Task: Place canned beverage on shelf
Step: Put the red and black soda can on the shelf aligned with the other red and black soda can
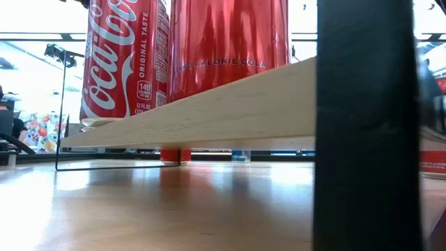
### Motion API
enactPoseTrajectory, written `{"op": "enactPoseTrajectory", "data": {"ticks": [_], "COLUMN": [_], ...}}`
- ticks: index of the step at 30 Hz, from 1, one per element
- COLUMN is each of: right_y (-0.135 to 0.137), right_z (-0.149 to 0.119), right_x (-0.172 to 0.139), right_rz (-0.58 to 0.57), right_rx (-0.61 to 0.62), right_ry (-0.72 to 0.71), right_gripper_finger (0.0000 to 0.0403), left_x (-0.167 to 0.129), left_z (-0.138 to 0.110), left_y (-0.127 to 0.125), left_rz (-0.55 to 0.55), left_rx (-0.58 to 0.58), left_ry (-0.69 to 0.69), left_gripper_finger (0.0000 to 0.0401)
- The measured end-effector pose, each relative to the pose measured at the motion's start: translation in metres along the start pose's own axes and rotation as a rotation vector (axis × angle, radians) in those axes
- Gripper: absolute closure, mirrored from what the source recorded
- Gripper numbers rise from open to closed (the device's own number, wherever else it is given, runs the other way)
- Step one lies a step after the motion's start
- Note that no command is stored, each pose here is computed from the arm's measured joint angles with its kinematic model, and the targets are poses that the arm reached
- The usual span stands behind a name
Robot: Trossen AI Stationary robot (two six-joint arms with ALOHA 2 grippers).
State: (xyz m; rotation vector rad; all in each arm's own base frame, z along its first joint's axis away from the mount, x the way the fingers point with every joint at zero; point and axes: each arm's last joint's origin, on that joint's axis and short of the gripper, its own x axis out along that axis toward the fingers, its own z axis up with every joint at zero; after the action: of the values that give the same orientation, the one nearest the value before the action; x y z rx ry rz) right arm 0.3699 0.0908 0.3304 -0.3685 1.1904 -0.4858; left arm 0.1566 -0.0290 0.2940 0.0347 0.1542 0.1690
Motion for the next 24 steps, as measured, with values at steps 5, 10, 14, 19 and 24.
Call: {"op": "enactPoseTrajectory", "data": {"ticks": [5,10,14,19,24], "right_y": [-0.019,-0.054,-0.081,-0.103,-0.108], "right_z": [0.011,0.021,0.024,0.021,0.023], "right_x": [0.044,0.091,0.122,0.139,0.138], "right_rz": [0.005,0.093,0.215,0.217,0.211], "right_rx": [-0.06,-0.042,-0.012,0.024,0.031], "right_ry": [-0.021,-0.102,-0.185,-0.187,-0.196], "right_gripper_finger": [0.0054,0.0054,0.0054,0.0054,0.0054], "left_x": [0.0,-0.002,-0.001,0.004,0.006], "left_z": [-0.007,-0.01,-0.011,-0.02,-0.025], "left_y": [0.001,0.01,0.019,0.039,0.064], "left_rz": [0.043,0.348,0.441,0.466,0.47], "left_rx": [-0.025,-0.004,0.027,0.007,-0.067], "left_ry": [0.067,0.077,0.094,0.193,0.249], "left_gripper_finger": [0.0191,0.0191,0.0192,0.0204,0.0207]}}
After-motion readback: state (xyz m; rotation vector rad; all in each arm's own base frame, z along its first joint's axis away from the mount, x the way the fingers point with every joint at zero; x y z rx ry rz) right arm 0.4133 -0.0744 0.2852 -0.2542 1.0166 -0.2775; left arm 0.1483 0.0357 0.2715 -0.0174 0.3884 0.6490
